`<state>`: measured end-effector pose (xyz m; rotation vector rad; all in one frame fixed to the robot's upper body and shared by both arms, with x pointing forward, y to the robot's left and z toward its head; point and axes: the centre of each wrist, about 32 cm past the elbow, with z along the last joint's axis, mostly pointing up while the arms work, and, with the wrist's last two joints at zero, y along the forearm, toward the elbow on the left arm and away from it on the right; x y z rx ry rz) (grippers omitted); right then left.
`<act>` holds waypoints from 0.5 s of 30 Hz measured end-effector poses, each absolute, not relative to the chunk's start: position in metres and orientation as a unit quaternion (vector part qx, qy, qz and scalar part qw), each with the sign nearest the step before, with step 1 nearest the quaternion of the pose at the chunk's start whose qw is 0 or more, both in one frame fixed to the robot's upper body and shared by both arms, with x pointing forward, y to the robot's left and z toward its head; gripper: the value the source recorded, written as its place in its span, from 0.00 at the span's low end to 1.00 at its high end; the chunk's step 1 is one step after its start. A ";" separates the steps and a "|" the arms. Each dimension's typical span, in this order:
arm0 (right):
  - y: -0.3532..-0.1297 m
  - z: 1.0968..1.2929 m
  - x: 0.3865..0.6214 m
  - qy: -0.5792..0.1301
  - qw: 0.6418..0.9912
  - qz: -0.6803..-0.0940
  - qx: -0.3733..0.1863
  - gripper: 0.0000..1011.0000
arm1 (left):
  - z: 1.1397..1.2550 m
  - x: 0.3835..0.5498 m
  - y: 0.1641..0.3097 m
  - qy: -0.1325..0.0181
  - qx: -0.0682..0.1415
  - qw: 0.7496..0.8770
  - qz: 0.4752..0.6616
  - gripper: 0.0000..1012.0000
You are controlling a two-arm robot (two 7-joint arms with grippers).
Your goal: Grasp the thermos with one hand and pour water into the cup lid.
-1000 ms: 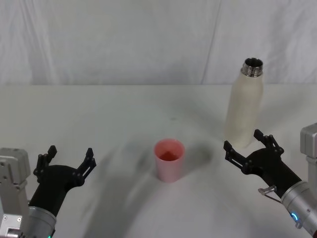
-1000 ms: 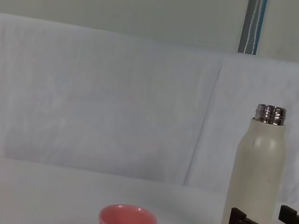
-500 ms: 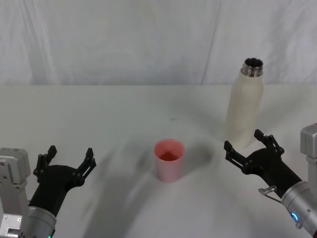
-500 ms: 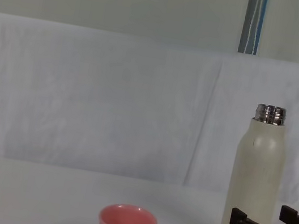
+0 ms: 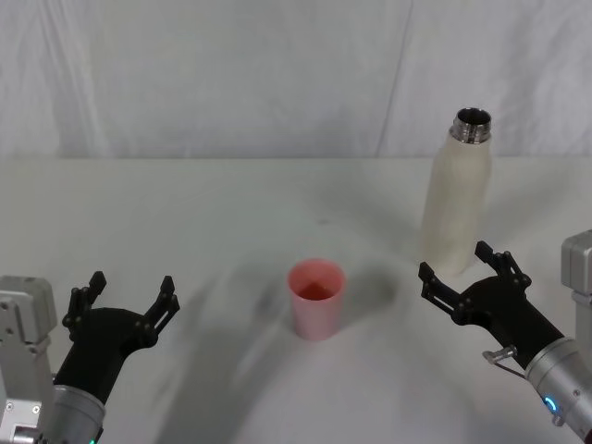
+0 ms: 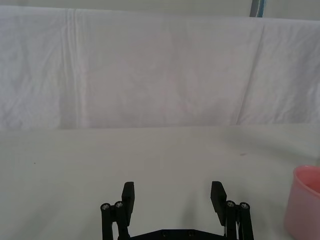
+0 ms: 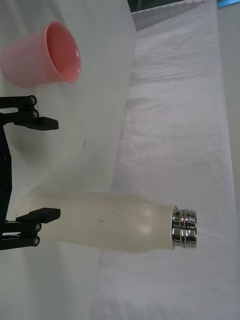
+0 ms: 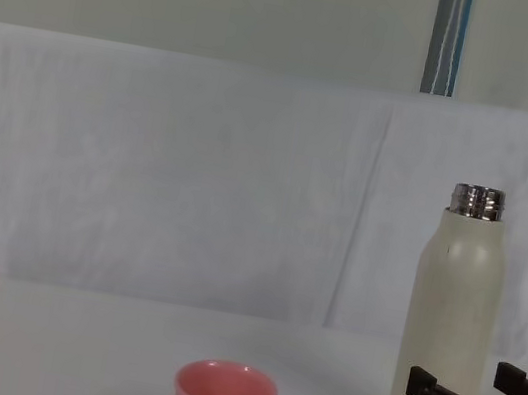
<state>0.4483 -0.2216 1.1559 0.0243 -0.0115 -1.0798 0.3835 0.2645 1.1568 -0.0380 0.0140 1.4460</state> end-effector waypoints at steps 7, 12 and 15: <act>-0.222 1.156 0.448 -0.005 0.858 -0.514 0.012 0.99 | 1.157 0.384 0.265 0.006 -0.017 0.750 0.662 0.99; -0.222 1.156 0.448 -0.005 0.857 -0.514 0.012 0.99 | 1.157 0.384 0.265 0.006 -0.017 0.750 0.662 0.99; -0.222 1.156 0.448 -0.005 0.857 -0.515 0.012 0.99 | 1.157 0.384 0.265 0.006 -0.017 0.750 0.662 0.99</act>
